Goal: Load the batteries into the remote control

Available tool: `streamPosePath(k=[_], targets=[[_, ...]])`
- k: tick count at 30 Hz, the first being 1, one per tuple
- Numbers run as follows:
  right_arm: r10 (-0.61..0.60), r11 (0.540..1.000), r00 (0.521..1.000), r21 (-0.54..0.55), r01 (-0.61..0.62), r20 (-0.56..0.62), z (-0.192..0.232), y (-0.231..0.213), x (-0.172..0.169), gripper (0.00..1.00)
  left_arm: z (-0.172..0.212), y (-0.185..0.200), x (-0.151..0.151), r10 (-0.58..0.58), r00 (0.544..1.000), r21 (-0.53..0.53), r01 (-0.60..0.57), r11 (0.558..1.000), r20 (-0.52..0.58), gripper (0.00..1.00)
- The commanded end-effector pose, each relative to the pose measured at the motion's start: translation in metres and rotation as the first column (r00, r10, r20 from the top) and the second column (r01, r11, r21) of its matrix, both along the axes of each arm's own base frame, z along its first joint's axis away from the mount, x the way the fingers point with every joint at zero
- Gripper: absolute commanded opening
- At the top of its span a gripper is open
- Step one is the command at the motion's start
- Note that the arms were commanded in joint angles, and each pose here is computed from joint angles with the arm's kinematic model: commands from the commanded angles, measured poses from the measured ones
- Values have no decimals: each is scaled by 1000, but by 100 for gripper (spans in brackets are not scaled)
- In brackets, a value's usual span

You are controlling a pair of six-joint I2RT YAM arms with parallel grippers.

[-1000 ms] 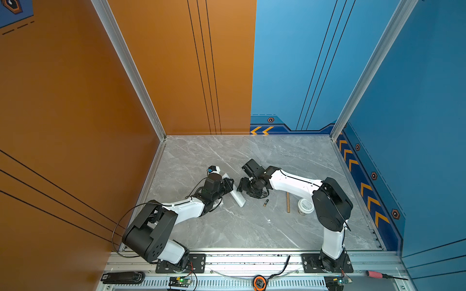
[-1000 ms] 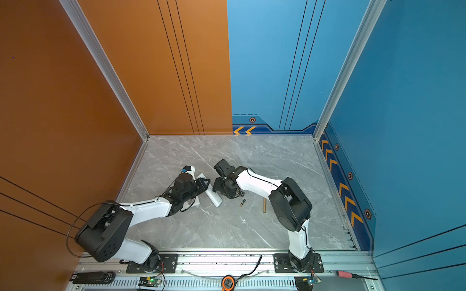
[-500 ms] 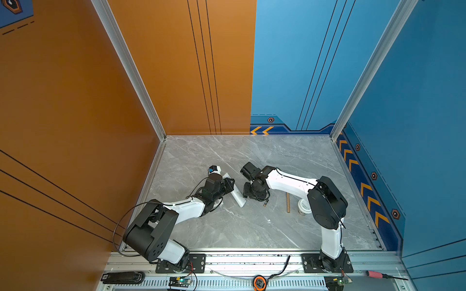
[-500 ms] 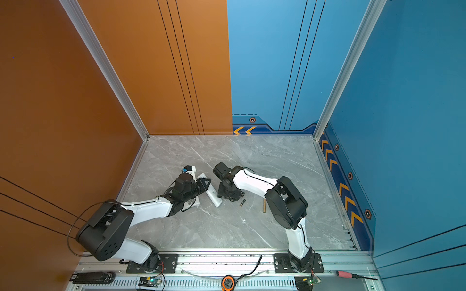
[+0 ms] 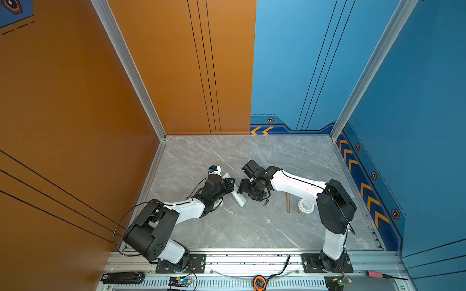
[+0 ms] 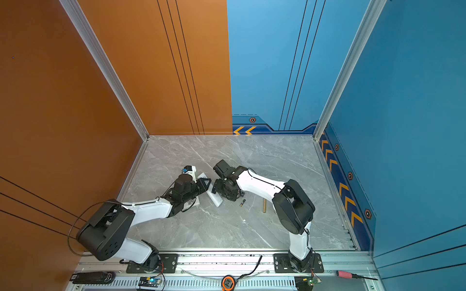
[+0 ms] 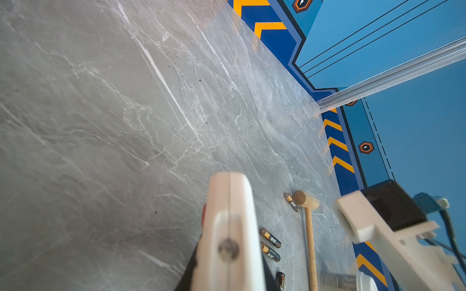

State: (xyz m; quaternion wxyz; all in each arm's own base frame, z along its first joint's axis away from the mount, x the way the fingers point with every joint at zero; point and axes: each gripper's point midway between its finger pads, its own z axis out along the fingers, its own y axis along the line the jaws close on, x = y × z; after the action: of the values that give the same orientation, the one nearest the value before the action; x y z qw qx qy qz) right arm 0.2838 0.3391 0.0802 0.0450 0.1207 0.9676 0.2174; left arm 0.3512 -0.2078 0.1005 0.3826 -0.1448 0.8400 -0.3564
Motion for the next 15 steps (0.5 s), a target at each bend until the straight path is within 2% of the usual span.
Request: streamPosePath(k=[1,15], targets=[[-57,997,998,45,58,-36,-7,5,0,78,-16,1,-9,-18,999,28,19,999,-31,0],[-116,991,992,54,119,-57,-27,12,10,78,-21,2,-12,-20,999,19,21,1000,-39,0]])
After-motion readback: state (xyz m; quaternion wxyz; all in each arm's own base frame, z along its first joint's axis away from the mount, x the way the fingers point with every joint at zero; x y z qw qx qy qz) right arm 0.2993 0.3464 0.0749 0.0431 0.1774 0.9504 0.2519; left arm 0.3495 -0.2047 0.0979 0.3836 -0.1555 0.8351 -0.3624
